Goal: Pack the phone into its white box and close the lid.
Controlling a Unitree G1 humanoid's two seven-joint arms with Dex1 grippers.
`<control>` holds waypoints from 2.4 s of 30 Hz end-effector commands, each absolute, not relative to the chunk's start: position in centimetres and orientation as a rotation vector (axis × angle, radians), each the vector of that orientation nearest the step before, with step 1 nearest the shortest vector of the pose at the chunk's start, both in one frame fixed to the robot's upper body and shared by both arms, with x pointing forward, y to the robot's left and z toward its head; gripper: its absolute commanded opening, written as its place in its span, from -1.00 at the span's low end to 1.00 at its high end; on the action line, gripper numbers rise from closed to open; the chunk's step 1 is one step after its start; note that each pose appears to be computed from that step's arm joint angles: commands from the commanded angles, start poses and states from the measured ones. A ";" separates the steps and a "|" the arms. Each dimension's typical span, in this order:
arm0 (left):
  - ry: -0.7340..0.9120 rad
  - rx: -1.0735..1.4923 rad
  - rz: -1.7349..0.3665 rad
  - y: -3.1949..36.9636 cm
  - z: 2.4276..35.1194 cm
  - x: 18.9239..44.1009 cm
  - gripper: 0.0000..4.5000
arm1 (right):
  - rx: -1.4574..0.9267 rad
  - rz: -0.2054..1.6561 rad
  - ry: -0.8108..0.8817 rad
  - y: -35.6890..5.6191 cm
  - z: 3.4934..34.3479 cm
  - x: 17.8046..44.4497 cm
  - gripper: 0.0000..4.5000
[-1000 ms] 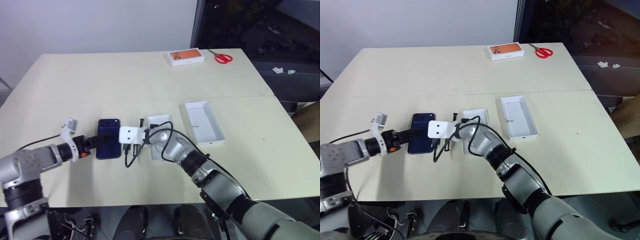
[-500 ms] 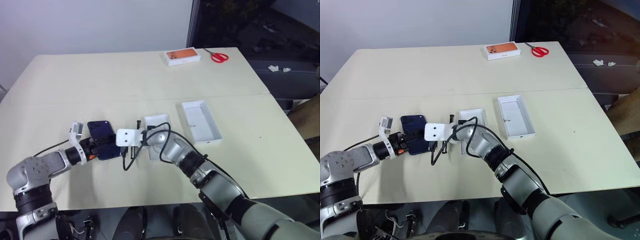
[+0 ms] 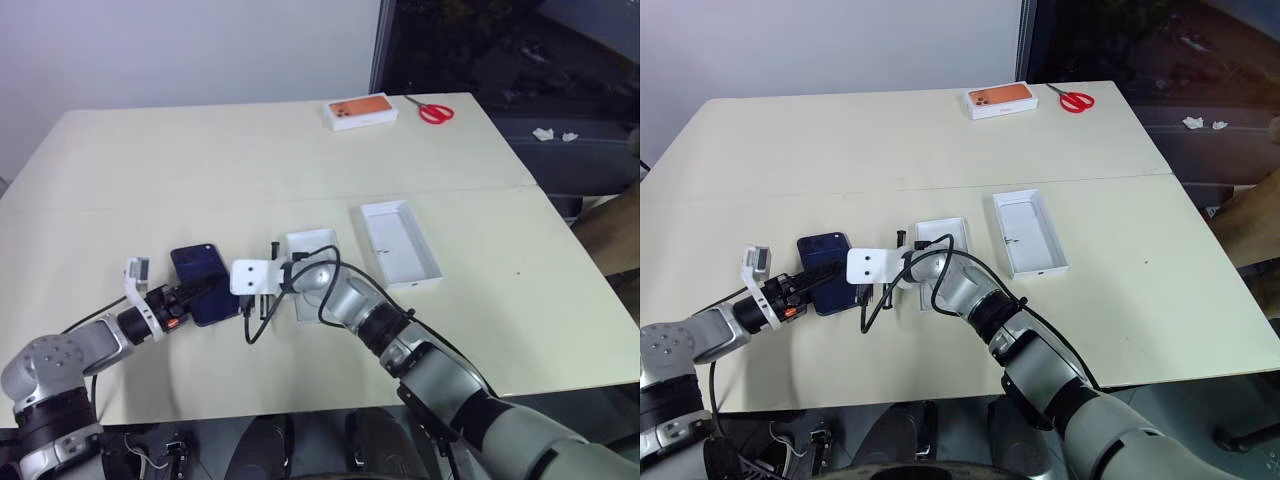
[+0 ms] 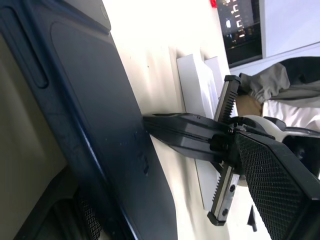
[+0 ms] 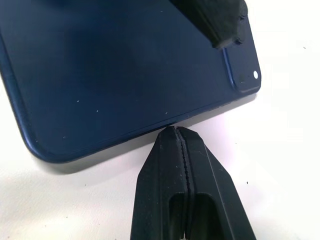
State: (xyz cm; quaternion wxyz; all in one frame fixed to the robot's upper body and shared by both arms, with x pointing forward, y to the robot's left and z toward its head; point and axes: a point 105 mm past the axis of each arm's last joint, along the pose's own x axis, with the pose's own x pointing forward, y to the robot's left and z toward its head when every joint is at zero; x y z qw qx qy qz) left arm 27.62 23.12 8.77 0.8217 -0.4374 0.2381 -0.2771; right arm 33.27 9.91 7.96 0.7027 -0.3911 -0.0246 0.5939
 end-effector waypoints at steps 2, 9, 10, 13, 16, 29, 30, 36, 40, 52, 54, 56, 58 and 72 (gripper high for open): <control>0.483 -0.922 -0.582 23.9 9.5 27.2 0.73 | -0.867 1.346 -0.080 10.5 8.3 32.7 -1.00; 0.470 -0.941 -0.572 23.6 9.4 27.2 0.73 | -0.870 1.349 -0.079 10.4 8.2 32.6 -1.00; 0.469 -0.942 -0.570 23.6 9.3 27.2 0.73 | -0.870 1.351 -0.079 10.4 8.1 32.6 -1.00; 0.452 -0.956 -0.566 23.5 9.3 27.3 0.34 | -0.874 1.354 -0.079 10.3 8.1 32.6 -1.00; 0.454 -0.961 -0.571 23.3 9.3 27.2 -0.27 | -0.874 1.351 -0.079 10.3 8.1 32.6 -1.00; 0.467 -0.981 -0.559 22.9 8.7 26.9 -0.97 | -0.873 1.353 -0.081 10.4 8.0 32.5 -1.00; 0.467 -0.980 -0.557 22.9 8.6 26.9 -0.97 | -0.875 1.352 -0.080 10.3 8.0 32.5 -1.00; 0.470 -1.008 -0.552 23.3 8.3 26.6 -0.97 | -0.862 1.333 -0.088 9.6 8.8 33.0 -1.00; 0.455 -1.040 -0.569 23.6 8.6 26.2 -0.97 | -0.699 1.300 -0.101 8.8 11.9 33.7 -1.00; 0.389 -1.141 -0.722 22.8 11.3 26.0 -1.00 | -0.072 1.438 -0.094 0.8 19.3 31.7 -0.60; 0.393 -1.184 -0.762 22.4 11.8 26.0 -1.00 | -0.097 1.438 -0.118 -0.7 19.5 31.5 -0.15; 0.397 -1.218 -0.810 21.8 12.4 26.1 -1.00 | -0.110 1.426 -0.136 -2.2 19.8 31.6 0.29; 0.417 -1.223 -0.843 21.1 12.7 26.1 -1.00 | -0.143 1.421 -0.151 -3.6 19.7 31.6 0.75; 0.405 -1.178 -0.820 22.2 13.8 27.1 -1.00 | -0.569 1.561 0.035 -5.6 12.6 27.6 0.99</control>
